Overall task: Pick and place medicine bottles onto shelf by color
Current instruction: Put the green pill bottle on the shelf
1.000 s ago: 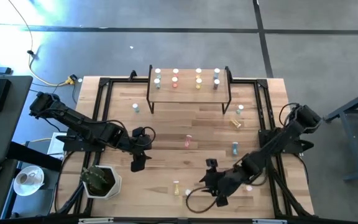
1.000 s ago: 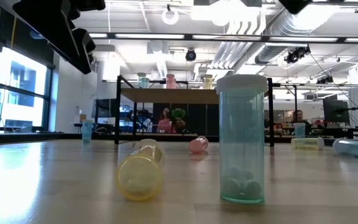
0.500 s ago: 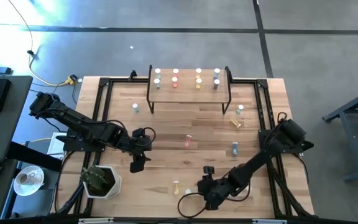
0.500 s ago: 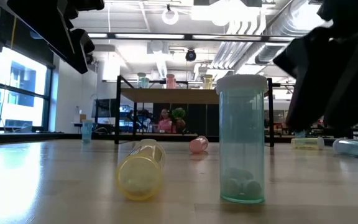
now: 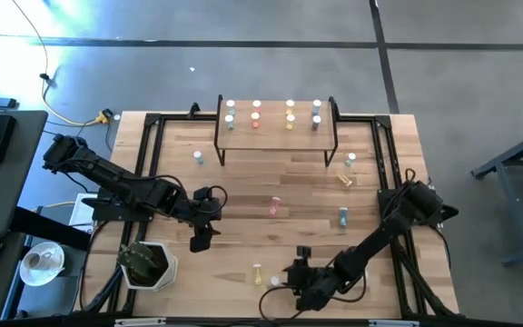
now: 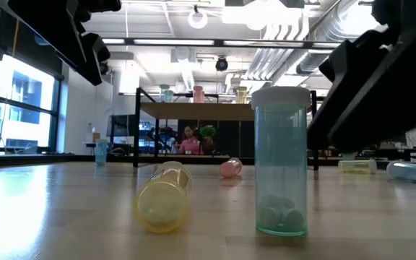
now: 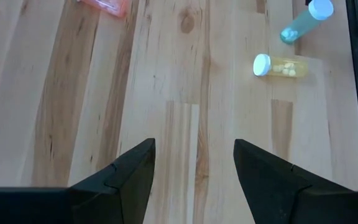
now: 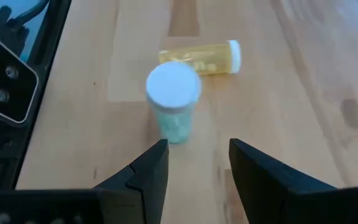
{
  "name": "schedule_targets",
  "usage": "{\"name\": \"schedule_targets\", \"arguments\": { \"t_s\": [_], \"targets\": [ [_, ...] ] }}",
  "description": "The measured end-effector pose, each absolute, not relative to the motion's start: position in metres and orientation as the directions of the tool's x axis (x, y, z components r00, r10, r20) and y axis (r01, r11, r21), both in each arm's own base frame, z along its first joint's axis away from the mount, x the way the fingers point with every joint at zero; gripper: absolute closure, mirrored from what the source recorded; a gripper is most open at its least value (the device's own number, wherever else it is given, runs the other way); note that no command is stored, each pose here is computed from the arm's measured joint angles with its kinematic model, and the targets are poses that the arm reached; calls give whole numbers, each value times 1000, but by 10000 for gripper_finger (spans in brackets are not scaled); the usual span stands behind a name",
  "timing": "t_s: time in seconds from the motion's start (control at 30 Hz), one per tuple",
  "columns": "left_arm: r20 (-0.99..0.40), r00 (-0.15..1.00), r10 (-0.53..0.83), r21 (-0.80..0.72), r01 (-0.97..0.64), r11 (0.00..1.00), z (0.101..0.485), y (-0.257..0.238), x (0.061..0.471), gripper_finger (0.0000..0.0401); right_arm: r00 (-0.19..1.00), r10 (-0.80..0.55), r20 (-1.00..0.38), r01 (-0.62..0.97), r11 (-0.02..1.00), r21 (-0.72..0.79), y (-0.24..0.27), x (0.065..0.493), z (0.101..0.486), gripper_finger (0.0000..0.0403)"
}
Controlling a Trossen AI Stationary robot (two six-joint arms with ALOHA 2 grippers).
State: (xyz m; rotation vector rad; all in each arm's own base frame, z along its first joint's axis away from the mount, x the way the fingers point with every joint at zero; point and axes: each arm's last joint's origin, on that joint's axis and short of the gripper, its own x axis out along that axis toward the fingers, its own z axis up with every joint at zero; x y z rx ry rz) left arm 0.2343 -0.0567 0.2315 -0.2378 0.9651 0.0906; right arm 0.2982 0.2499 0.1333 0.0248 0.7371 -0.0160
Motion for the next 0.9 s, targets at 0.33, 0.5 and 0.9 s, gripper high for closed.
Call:
{"name": "schedule_targets", "arguments": {
  "t_s": [0.33,0.5,0.9],
  "targets": [
    [-822,569,-29,-161,-182,970,232,-57,234,192,757,-16,-653,54,998,38,256,302,113,242],
    [-822,569,-29,-161,-184,970,232,-57,234,192,780,-1,-625,47,997,57,260,307,103,242],
    [-822,569,-27,-160,-184,970,232,-57,234,192,809,-34,-586,81,995,54,257,314,98,242]
  ]
}}
